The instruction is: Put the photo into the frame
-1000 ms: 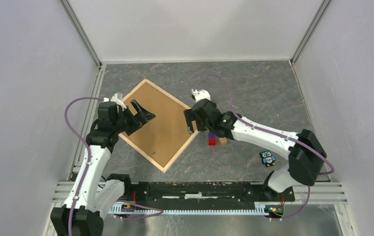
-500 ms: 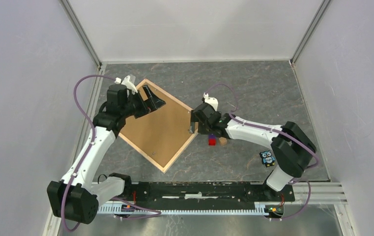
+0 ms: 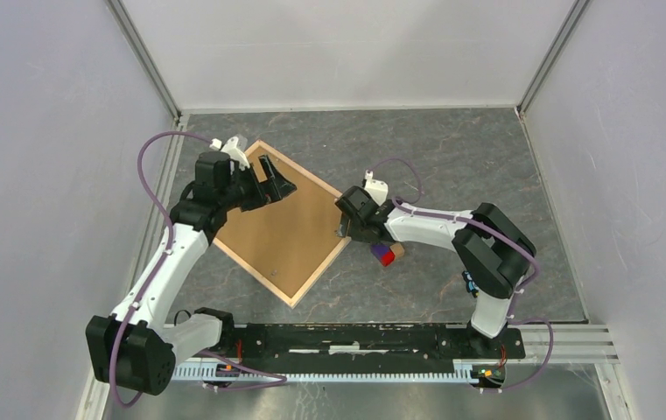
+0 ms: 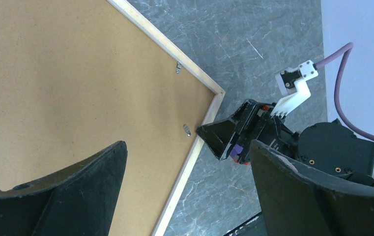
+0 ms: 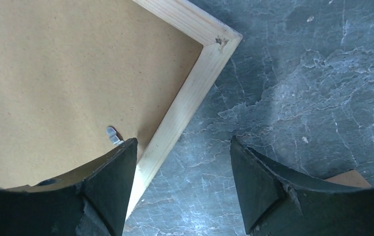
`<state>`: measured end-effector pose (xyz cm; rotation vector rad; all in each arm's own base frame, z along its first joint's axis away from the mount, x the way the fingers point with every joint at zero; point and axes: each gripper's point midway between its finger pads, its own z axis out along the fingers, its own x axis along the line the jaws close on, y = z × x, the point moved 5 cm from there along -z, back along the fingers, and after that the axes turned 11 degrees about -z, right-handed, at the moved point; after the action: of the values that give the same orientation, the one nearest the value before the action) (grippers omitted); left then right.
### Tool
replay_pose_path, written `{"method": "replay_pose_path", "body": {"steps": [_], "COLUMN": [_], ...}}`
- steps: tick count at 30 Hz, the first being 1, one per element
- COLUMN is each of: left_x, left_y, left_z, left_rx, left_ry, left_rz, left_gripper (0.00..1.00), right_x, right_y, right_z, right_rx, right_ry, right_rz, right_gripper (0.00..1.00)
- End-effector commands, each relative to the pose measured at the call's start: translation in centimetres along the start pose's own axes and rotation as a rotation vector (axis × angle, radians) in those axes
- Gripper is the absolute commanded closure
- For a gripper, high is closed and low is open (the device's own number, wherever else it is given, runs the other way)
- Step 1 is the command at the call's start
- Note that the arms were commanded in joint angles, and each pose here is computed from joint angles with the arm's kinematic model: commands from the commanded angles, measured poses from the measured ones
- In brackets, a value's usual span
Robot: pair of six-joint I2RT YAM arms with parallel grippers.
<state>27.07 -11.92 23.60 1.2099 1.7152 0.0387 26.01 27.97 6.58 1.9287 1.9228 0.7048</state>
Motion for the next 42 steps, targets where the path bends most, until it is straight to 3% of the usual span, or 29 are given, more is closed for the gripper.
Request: {"method": "replay_pose_path", "body": {"steps": [1,12,19,29,34,39,42], "left_x": [-0.9,-0.8,-0.7,-0.5,-0.2,0.0,0.0], "left_y": [0.3,-0.1,-0.3,-0.3,-0.4,0.2,1.1], "left_z": [-0.3,-0.3,-0.2,0.1,0.4,0.3,0.0], "left_rx": [-0.019,-0.016,-0.008,-0.003,0.006,-0.011,-0.029], "left_ry": [-0.063,-0.064,-0.059,-0.05,-0.042,0.001,0.052], "left_rz": [0.078,0.085,0.086,0.085,0.082,0.107,0.118], "left_gripper": [0.0,0.0,0.0,0.0,0.0,0.0,0.0], "right_x": [0.8,0.1,-1.0,-3.5,-4.7,-4.1,-3.6], "right_y": [1.6,1.9,2.7,3.8,5.9,8.2,9.1], "right_z": [-0.1,0.9,2.1,4.2,4.8,6.1,6.1], "right_rx": [-0.052,-0.101,-0.105,-0.053,-0.073,-0.083,-0.114], "right_ry": [-0.026,-0.075,-0.014,0.026,0.007,0.099,0.146], "right_rz": [0.038,0.012,-0.075,-0.21,-0.299,-0.43,-0.523], "right_gripper": [0.28,0.38,0.41,0.63,0.76,0.88,0.88]}}
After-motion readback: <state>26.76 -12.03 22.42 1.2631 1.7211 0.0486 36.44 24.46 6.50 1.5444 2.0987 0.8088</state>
